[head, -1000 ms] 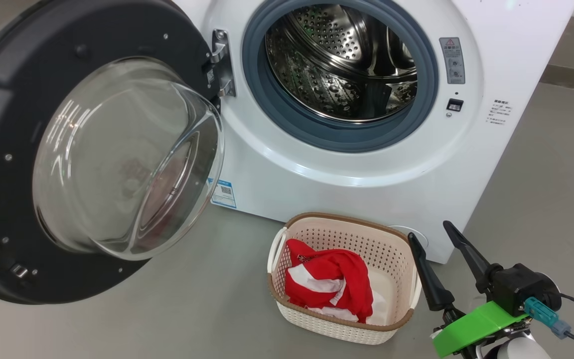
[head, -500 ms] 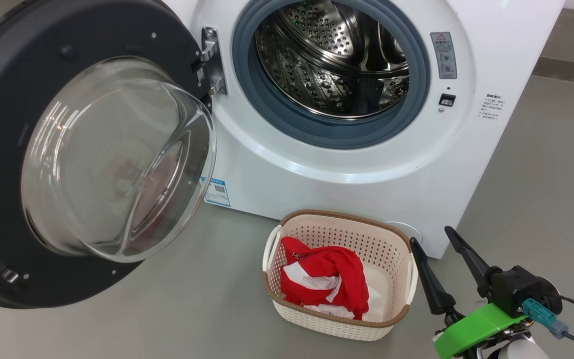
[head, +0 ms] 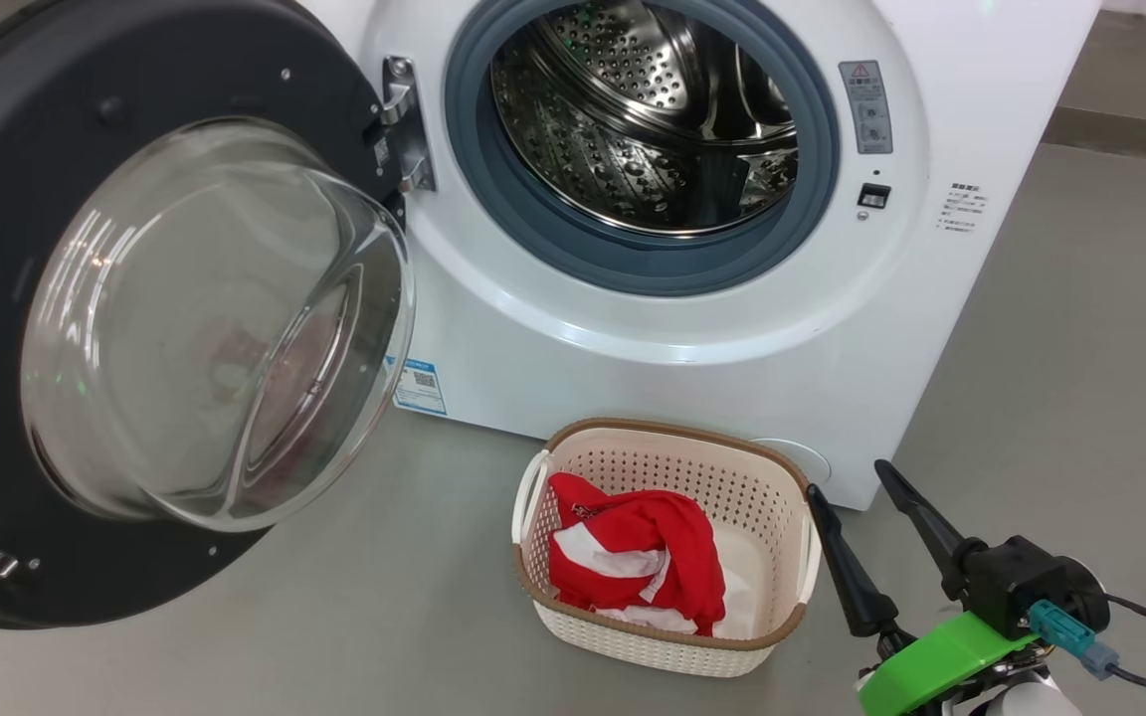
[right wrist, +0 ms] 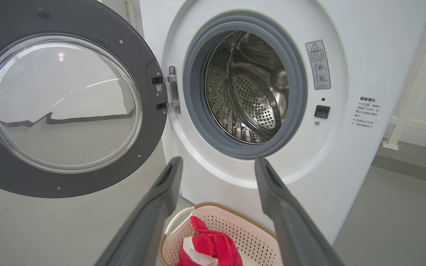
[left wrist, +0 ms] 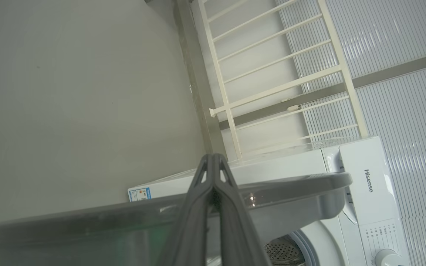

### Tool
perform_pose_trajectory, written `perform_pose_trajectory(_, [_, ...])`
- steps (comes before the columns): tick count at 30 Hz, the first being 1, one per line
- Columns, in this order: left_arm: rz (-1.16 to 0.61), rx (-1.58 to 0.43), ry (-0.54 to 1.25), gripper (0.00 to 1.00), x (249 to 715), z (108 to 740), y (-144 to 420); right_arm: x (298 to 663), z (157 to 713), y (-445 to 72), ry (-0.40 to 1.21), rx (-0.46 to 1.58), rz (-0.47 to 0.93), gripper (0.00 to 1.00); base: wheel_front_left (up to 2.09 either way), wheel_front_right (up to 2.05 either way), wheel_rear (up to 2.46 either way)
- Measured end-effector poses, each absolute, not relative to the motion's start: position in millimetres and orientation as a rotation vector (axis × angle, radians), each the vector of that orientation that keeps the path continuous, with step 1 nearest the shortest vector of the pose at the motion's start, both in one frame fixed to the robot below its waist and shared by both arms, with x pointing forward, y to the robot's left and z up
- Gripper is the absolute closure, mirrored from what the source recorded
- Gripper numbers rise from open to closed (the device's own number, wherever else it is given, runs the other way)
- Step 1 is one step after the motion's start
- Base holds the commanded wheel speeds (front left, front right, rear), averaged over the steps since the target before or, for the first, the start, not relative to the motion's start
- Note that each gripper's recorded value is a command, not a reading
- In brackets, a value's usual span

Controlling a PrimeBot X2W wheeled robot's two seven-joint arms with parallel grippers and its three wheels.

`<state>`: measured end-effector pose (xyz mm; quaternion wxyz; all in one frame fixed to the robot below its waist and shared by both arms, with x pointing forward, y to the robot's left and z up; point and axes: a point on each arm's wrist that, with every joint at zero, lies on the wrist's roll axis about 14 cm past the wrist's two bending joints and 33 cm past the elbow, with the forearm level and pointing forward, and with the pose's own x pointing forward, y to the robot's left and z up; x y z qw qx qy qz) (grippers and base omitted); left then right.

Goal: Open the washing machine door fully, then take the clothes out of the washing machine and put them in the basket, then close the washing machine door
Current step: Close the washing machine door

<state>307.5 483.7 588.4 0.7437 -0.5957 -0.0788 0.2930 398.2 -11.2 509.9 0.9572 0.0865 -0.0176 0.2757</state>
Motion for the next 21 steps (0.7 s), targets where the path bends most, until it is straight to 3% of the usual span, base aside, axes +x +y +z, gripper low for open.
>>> perform_pose_trajectory(21, [0.484,-1.350,-0.069,1.00,315.0,569.6,467.9,394.5,509.2,-12.0,-0.030,0.173,0.572,0.00,0.00,0.00,0.00])
